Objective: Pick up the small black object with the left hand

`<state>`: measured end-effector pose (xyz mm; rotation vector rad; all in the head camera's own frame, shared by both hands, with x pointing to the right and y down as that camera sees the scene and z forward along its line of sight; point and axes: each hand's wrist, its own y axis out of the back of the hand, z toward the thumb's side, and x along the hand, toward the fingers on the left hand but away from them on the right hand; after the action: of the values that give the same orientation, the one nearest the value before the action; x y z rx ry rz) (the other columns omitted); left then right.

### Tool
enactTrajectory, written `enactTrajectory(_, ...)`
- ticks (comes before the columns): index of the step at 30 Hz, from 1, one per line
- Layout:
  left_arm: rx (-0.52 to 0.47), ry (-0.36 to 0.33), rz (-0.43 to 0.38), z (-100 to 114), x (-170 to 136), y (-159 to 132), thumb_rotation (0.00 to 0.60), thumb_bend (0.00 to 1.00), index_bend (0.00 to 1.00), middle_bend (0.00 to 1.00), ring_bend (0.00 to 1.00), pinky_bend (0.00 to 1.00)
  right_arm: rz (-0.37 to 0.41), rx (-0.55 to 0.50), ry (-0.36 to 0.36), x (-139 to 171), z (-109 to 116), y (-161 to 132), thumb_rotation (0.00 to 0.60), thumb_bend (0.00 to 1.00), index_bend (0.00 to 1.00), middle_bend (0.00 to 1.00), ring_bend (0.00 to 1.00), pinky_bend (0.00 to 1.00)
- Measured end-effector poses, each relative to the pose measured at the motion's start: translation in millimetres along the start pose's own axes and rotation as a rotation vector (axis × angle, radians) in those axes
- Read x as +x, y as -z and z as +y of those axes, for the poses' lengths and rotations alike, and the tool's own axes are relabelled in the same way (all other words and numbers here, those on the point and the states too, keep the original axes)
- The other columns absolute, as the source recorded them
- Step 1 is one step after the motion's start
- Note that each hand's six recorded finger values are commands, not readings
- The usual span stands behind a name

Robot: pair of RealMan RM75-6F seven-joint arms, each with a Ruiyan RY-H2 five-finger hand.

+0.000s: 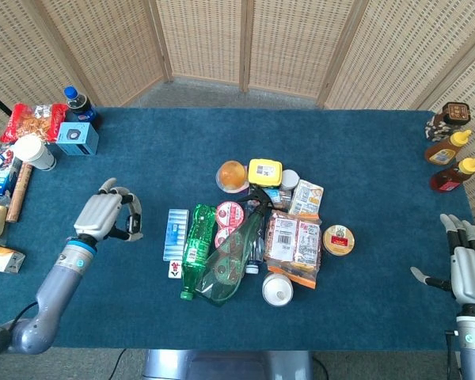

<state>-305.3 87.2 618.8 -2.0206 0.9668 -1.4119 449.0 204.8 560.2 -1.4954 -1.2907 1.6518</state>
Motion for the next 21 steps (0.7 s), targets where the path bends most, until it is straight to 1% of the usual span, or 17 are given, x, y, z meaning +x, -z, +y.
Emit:
enactTrajectory(7,-0.083,-0.111,-0.042,52.8,-13.3,-16.1,0.600,0.16,0.58,0.65,0.25,0.00,0.001,-0.021,-0.006,-0.1,-6.2,2.7,0.557,0.00,0.00,0.00,0.00,0.00)
enactTrajectory(12,-0.156,-0.162,-0.074,83.2,-21.4,-26.8,0.600,0.17,0.58,0.65,0.25,0.00,0.007,-0.030,-0.016,-0.8,-10.7,1.8,0.555,0.00,0.00,0.00,0.00,0.00)
enactTrajectory(18,-0.231,-0.221,-0.118,108.8,-27.4,-39.6,0.600,0.17,0.58,0.65,0.25,0.00,0.007,-0.034,-0.021,-1.8,-12.5,2.5,0.556,0.00,0.00,0.00,0.00,0.00)
enactTrajectory(21,-0.234,-0.245,-0.129,114.4,-29.7,-42.7,0.600,0.17,0.59,0.65,0.26,0.00,0.008,-0.037,-0.021,-3.1,-13.0,2.7,0.553,0.00,0.00,0.00,0.00,0.00)
